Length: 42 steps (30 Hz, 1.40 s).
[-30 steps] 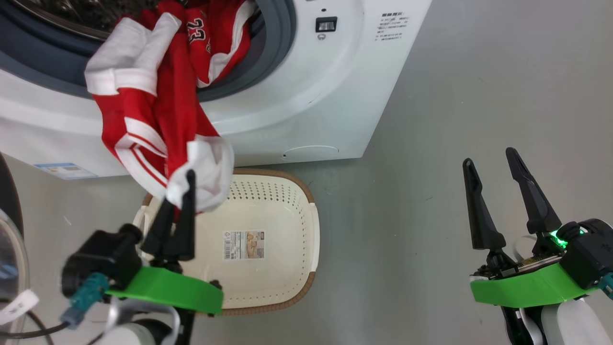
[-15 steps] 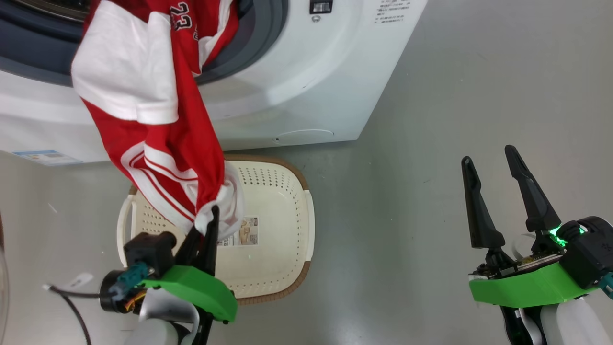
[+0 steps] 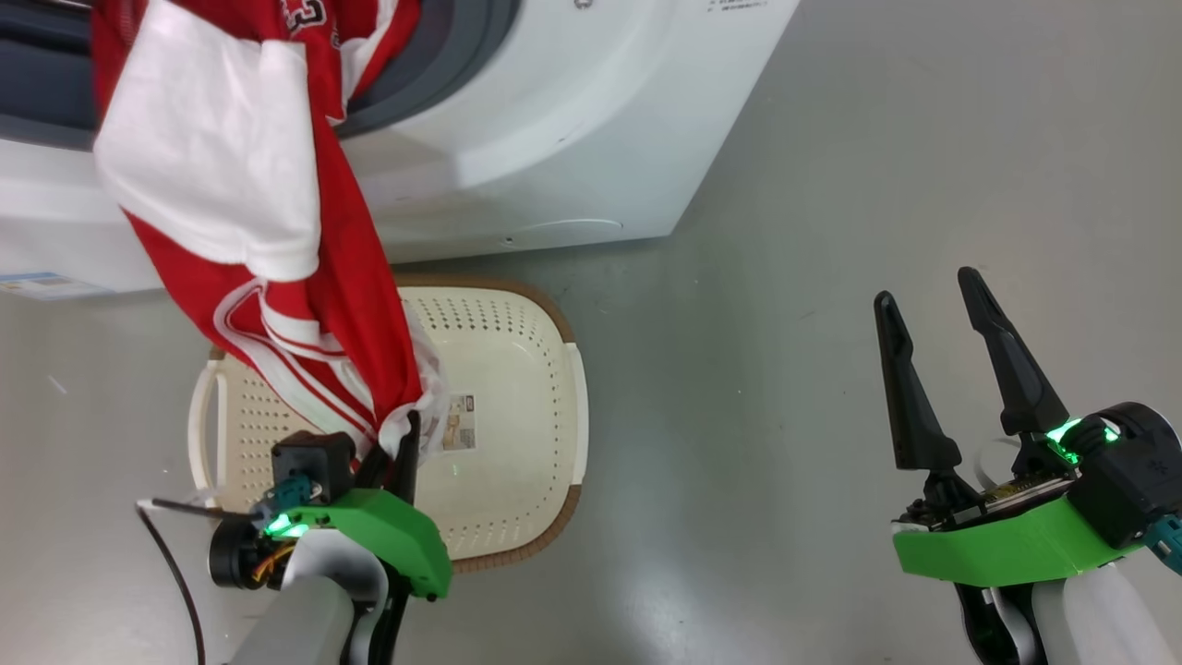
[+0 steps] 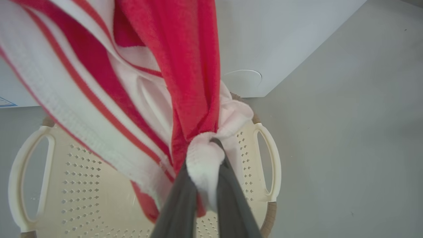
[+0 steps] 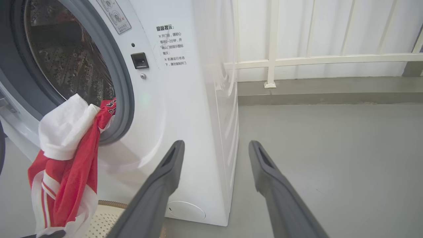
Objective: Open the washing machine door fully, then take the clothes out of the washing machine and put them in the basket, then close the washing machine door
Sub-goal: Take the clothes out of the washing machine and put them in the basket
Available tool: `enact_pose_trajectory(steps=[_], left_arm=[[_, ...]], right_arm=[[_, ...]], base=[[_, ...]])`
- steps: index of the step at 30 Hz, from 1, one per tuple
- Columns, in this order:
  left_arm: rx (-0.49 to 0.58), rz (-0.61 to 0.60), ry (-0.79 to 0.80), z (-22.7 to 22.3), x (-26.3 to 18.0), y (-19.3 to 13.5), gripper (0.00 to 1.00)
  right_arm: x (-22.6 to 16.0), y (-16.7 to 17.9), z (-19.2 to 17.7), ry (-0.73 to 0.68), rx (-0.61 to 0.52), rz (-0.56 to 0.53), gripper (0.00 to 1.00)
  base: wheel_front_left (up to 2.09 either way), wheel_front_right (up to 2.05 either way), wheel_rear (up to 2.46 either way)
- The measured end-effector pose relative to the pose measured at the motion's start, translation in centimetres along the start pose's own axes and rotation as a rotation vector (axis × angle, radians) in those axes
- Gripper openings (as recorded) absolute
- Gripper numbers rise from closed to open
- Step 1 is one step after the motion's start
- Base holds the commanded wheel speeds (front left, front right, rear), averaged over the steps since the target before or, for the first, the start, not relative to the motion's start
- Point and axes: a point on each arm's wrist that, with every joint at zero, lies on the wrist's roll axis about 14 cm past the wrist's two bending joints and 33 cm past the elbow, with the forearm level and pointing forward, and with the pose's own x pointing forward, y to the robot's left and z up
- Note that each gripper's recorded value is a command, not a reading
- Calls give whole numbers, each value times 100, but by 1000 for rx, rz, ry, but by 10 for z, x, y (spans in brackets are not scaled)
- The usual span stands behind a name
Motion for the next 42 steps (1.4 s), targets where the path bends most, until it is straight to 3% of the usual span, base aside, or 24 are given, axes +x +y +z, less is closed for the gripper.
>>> enact_pose_trajectory(steps=[21, 42], left_arm=[[-3, -2, 218, -60, 34, 7, 0], [-49, -19, 286, -84, 44, -3, 0]], right_arm=[[11, -8, -22, 42, -3, -13, 100], [19, -11, -31, 59, -1, -13, 100]], base=[[0, 0, 0], [0, 0, 0]])
